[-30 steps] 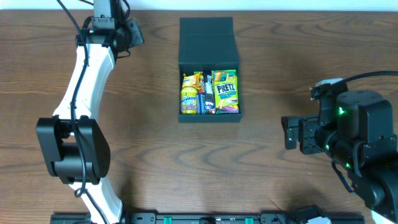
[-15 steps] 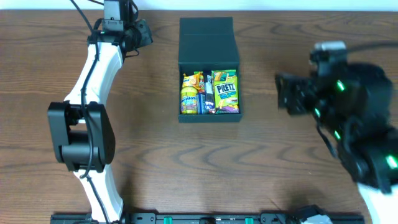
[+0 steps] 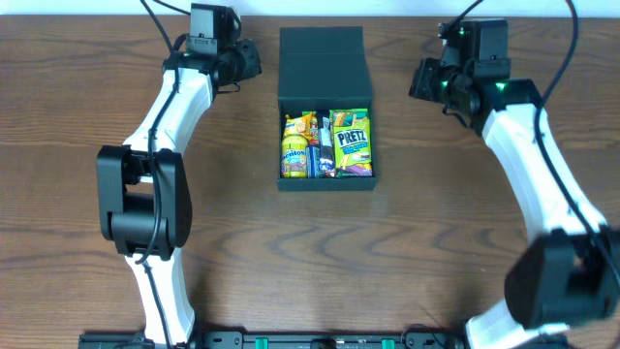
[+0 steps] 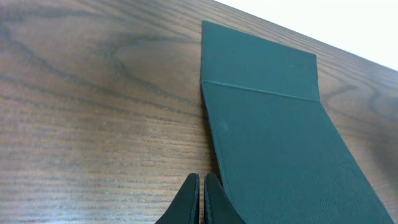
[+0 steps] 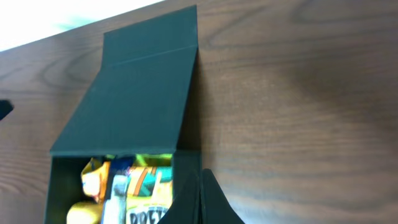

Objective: Pack container
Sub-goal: 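Bring the right gripper to the box lid's right edge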

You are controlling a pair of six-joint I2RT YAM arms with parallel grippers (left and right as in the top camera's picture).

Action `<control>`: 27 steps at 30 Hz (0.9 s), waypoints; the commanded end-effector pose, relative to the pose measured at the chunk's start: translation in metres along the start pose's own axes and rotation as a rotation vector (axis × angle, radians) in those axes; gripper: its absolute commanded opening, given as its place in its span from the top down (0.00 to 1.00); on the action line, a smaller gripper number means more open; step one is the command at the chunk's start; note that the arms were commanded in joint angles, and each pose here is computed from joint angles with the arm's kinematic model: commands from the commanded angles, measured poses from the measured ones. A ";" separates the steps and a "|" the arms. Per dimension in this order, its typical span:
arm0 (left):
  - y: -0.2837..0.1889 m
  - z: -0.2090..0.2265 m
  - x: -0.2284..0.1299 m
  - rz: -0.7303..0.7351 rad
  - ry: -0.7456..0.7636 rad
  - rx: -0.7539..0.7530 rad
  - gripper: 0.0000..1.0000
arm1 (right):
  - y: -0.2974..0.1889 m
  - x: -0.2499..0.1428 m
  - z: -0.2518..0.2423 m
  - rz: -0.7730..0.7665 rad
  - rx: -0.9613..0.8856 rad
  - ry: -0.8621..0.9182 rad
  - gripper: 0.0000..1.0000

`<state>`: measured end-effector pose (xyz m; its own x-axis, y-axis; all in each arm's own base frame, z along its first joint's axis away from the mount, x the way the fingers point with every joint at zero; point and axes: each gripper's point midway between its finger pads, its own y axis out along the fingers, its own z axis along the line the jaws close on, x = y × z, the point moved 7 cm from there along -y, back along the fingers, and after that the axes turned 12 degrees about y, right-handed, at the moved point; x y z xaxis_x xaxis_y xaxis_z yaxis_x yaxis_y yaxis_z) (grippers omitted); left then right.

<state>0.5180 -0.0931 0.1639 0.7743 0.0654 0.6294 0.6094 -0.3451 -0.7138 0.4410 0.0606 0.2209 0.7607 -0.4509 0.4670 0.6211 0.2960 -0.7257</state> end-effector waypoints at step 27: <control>0.099 0.009 -0.012 0.180 -0.200 -0.232 0.94 | 0.196 0.000 -0.033 0.356 0.418 0.374 0.98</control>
<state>0.5678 -0.1125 0.0860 0.8812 0.1324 0.4539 0.4534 -0.5088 -0.7318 0.5531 0.0766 0.0623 0.8391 -0.5439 0.0108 0.4590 0.6973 -0.5505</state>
